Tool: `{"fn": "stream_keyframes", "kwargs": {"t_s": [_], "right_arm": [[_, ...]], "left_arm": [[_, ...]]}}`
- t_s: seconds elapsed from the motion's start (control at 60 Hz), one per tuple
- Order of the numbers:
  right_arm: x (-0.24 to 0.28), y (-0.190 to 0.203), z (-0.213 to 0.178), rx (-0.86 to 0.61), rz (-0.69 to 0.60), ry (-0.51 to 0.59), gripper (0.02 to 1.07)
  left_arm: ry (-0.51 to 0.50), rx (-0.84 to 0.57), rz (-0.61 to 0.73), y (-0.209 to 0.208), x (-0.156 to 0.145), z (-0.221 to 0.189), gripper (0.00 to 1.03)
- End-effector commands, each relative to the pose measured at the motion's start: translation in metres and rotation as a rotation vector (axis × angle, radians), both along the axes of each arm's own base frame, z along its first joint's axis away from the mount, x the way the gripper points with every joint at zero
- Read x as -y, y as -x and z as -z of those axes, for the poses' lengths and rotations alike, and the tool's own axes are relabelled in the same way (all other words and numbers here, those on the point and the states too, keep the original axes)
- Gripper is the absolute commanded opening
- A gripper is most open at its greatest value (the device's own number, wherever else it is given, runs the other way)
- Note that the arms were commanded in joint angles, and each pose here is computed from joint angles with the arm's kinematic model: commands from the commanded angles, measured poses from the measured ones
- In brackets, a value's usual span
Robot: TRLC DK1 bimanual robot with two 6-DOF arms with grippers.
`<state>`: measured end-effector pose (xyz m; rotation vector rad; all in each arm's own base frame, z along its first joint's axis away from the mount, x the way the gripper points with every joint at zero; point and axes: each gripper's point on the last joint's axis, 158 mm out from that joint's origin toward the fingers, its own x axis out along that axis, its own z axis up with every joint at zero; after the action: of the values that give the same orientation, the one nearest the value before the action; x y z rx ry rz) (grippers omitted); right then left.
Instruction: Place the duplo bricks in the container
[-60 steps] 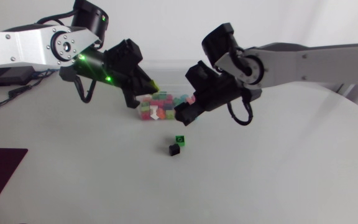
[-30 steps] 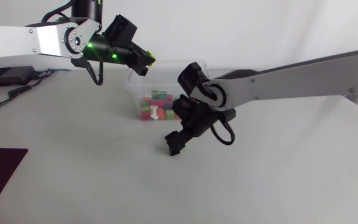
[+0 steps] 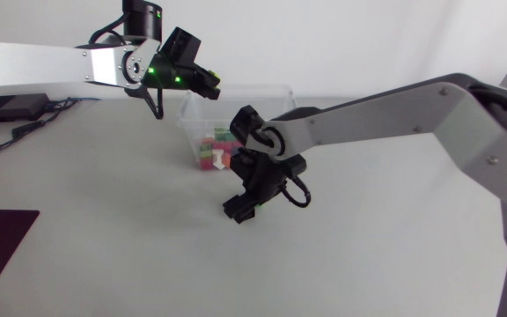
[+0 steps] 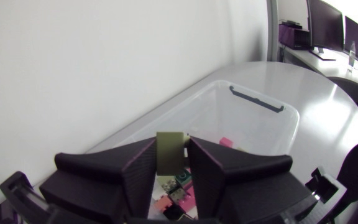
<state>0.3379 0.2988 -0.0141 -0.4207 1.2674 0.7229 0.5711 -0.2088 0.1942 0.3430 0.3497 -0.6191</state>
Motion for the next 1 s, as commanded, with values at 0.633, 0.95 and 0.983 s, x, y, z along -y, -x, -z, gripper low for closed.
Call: {"fn": "stream_keyframes", "kwargs": {"t_s": [0.633,0.95,0.983], "right_arm": [[-0.01,-0.01,0.03,-0.085,0.052,0.118,0.55],[-0.003,-0.005,0.039,-0.105,0.051,0.158,0.2],[-0.002,-0.005,0.037,-0.102,0.051,0.156,0.2]], "left_arm": [[0.006,0.089,-0.077,0.042,-0.035,-0.027,0.99],[-0.028,0.104,-0.061,0.072,-0.043,-0.027,0.99],[-0.034,0.103,-0.059,0.075,-0.044,-0.025,0.99]]}}
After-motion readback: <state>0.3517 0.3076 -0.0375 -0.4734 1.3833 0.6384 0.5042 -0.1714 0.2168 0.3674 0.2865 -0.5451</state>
